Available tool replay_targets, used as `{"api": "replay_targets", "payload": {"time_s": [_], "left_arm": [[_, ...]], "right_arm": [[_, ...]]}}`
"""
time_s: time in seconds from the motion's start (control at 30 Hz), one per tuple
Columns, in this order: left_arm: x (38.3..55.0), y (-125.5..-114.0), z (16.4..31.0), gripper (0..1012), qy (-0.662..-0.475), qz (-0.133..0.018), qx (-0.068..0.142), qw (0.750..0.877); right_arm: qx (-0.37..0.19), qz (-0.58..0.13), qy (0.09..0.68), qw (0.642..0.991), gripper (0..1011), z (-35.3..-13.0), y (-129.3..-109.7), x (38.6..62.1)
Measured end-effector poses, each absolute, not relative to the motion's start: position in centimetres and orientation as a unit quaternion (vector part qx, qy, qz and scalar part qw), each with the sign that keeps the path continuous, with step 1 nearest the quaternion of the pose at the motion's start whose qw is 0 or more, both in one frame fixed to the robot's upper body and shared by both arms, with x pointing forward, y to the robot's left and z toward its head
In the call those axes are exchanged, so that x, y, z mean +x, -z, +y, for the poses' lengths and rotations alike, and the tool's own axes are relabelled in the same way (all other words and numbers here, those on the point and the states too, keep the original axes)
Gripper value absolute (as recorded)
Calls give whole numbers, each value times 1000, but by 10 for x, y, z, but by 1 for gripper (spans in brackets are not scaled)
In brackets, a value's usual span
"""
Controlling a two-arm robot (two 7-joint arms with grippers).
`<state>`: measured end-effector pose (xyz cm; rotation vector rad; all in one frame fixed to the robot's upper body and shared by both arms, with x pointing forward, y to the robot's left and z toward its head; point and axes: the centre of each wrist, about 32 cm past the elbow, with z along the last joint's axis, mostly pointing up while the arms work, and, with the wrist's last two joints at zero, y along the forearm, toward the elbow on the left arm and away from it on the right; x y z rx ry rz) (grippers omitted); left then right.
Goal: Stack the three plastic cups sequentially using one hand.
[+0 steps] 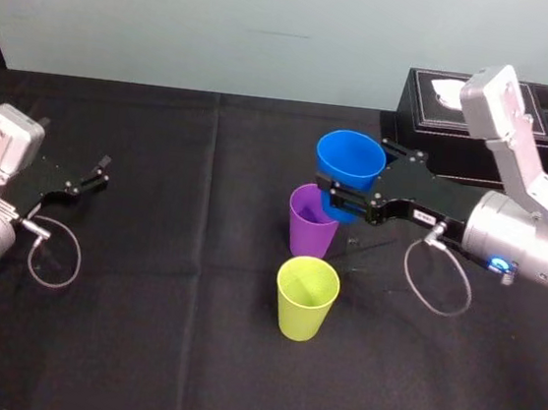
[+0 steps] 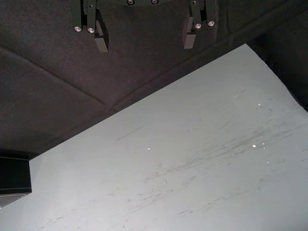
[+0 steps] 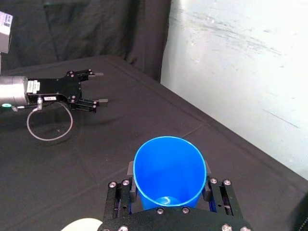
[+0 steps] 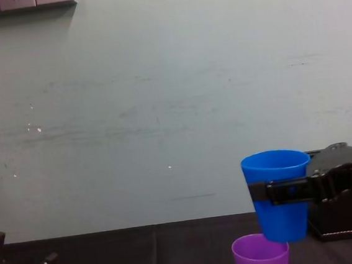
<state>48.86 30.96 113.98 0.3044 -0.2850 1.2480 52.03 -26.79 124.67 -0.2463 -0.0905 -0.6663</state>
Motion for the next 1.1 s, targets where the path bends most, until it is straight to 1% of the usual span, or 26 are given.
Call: {"api": "replay_targets", "payload": {"time_s": [0.3, 0.63, 1.1], "left_arm": [[489, -1140, 310, 1011, -580, -132, 141, 791], [489, -1140, 310, 1011, -580, -132, 141, 791], [489, -1140, 310, 1012, -580, -132, 141, 791]], "right_arm": [[-125, -40, 326, 936, 730, -257, -1242, 530], [-125, -33, 322, 938, 730, -251, -1236, 540], [-126, -30, 319, 939, 730, -250, -1221, 544]]}}
